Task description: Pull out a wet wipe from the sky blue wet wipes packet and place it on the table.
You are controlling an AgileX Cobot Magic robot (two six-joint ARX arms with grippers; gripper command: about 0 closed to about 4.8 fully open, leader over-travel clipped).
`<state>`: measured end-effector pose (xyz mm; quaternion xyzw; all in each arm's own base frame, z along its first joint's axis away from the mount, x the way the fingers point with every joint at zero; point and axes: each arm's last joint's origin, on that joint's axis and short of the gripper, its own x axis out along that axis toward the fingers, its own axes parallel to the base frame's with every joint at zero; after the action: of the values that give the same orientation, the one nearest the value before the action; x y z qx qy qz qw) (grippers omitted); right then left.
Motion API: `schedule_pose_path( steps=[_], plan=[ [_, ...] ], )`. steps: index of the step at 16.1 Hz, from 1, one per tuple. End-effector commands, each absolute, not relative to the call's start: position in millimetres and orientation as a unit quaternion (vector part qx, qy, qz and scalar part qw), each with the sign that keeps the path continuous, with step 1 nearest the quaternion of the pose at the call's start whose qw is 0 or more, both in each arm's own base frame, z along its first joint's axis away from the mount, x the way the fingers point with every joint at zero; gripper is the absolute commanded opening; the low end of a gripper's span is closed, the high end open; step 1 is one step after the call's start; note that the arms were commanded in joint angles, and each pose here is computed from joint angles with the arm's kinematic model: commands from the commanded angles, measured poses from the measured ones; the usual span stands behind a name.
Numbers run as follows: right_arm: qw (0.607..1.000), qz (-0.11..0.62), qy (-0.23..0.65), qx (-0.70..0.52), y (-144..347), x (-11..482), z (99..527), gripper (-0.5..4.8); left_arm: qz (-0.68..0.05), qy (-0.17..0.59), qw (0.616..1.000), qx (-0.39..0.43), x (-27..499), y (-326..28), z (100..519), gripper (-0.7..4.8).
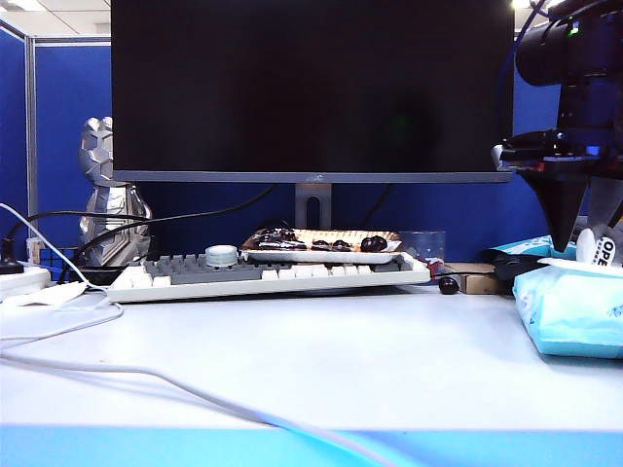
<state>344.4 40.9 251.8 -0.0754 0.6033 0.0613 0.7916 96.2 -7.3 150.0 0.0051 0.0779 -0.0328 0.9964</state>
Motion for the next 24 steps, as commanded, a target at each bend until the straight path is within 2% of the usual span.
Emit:
schedule_pose_path(
  steps=[1,3,5,6,14,24],
  plan=[
    [0.788,0.046,0.607,-0.089,39.7,342.0,255.0,2.01,-0.033,0.083,0.996,0.004,95.9,-7.3,148.9,-0.03],
    [0.787,0.045,0.608,-0.089,39.4,341.7,254.9,1.89,-0.033,0.083,0.996,0.004,95.9,-7.3,148.9,-0.03],
    [0.788,0.045,0.608,-0.089,39.4,341.7,255.1,0.39,-0.033,0.083,0.996,0.004,95.9,-7.3,148.9,-0.03],
    [0.788,0.045,0.607,-0.089,39.6,341.8,255.2,-0.01,-0.033,0.083,0.996,0.004,95.9,-7.3,148.9,-0.03],
    [0.794,0.045,0.599,-0.089,39.4,340.5,259.9,-0.01,-0.033,0.083,0.996,0.004,95.8,-7.3,148.8,-0.03],
    [0.838,0.046,0.536,-0.087,39.9,344.0,300.4,-0.01,-0.033,0.083,0.996,0.004,95.9,-7.3,148.9,-0.03]
  ],
)
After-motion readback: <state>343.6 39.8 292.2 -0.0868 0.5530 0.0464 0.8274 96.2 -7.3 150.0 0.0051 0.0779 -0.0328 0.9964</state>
